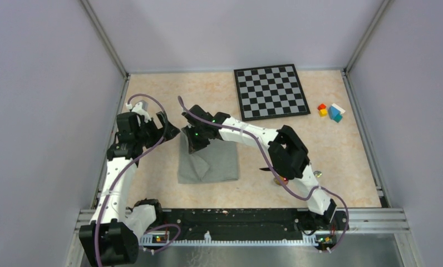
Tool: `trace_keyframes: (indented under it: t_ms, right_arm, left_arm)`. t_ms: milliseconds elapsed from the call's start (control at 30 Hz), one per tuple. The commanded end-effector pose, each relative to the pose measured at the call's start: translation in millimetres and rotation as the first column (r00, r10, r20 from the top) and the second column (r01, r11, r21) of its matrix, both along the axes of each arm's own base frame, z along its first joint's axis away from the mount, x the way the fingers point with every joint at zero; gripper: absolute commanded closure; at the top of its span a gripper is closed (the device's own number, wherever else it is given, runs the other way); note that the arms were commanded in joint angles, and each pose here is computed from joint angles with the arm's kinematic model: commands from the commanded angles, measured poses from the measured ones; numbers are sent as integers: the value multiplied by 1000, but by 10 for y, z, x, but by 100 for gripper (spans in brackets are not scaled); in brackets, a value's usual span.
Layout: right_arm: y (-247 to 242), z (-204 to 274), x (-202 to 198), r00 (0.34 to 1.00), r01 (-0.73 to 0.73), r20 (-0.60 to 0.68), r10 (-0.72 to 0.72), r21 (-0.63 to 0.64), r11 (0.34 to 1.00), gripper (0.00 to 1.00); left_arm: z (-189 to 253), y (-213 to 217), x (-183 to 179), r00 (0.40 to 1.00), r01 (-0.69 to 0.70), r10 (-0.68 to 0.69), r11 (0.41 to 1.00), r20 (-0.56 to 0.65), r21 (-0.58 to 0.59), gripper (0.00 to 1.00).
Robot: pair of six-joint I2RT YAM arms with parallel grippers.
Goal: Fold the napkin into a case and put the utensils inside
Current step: Fold the rectangle-folded napkin at the center of the board, then smooth out the square-folded napkin at the center of the board.
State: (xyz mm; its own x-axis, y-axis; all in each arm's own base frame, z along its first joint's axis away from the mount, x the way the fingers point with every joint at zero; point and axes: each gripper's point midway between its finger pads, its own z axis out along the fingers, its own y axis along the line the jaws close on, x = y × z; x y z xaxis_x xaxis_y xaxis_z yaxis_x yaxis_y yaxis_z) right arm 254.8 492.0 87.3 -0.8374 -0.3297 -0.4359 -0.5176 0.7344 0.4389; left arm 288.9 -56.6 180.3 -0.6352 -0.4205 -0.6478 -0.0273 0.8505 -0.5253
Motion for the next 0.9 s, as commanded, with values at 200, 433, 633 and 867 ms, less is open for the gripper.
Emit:
trace_keyframes:
  t_ms: [200, 433, 633, 867]
  right_arm:
    - [377, 130, 45, 996, -48, -61, 63, 215, 975, 69]
    - [-103, 1068, -13, 987, -13, -116, 110, 627, 779, 42]
    - [-516, 581, -160, 988, -10, -131, 86, 491, 871, 39]
    - [-579, 356, -208, 986, 36, -157, 47, 485, 874, 38]
  left_arm:
    - [106, 26, 57, 999, -11, 11, 1000, 45, 4, 1]
    - [112, 26, 23, 999, 3, -4, 1000, 51, 21, 1]
    - [11, -197, -44, 992, 120, -118, 991, 34, -65, 1]
    - [75, -249, -39, 987, 156, -153, 985, 43, -78, 1]
